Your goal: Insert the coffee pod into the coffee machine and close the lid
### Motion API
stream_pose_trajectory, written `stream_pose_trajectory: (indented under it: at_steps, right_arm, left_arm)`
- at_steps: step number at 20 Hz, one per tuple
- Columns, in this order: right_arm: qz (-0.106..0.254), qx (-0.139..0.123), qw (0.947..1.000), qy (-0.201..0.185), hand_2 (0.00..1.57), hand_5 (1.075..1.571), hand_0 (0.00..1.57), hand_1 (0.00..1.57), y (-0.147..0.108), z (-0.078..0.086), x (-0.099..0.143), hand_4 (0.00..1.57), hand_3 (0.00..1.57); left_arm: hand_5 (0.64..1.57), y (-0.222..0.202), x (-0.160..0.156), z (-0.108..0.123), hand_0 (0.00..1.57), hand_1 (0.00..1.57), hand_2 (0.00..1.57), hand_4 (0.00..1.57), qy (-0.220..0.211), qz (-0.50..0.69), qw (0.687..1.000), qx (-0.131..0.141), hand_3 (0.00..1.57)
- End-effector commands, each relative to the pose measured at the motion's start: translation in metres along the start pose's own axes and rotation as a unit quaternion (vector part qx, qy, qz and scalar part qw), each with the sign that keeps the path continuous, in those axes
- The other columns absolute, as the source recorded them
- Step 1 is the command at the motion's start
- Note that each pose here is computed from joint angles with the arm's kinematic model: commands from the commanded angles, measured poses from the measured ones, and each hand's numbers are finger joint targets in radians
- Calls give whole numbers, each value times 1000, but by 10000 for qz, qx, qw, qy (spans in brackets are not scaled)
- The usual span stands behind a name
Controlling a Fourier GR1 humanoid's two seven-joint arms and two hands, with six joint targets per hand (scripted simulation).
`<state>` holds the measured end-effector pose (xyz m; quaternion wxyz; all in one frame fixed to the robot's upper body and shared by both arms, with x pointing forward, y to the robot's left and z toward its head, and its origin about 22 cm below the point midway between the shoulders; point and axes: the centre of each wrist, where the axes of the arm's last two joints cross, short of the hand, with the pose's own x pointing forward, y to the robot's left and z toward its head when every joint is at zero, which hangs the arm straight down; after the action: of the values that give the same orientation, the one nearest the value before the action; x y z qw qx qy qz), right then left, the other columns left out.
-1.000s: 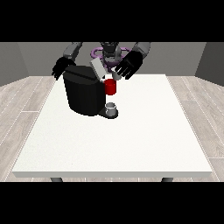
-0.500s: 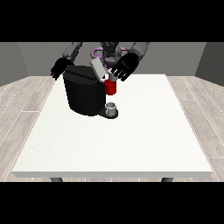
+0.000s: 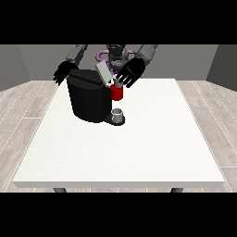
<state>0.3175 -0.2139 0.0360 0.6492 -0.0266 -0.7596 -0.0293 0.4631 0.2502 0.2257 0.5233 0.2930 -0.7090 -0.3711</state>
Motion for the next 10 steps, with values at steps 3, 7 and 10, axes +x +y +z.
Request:
stream_pose_trajectory:
  at_steps: [3, 7, 10]
  right_arm:
    - [-39, -3, 9999, 120, 0, 1571, 0, 0, -28, 4, -10, 457, 0]
    - [37, -6, 10000, -88, 0, 1571, 0, 0, 2, -3, -2, 443, 0]
    - [-26, -94, 10000, -8, 0, 1571, 0, 0, -10, -8, 7, 446, 0]
  left_arm:
    - [1571, -12, 0, 0, 1164, 1164, 1239, 492, 190, -12, 9997, -131, 1182]
    - [1571, -8, 16, -8, 1221, 1221, 1275, 488, 139, 7, 9999, -85, 1199]
    - [1571, 6, -4, 0, 1230, 1230, 1274, 481, 101, -137, 9997, -159, 1180]
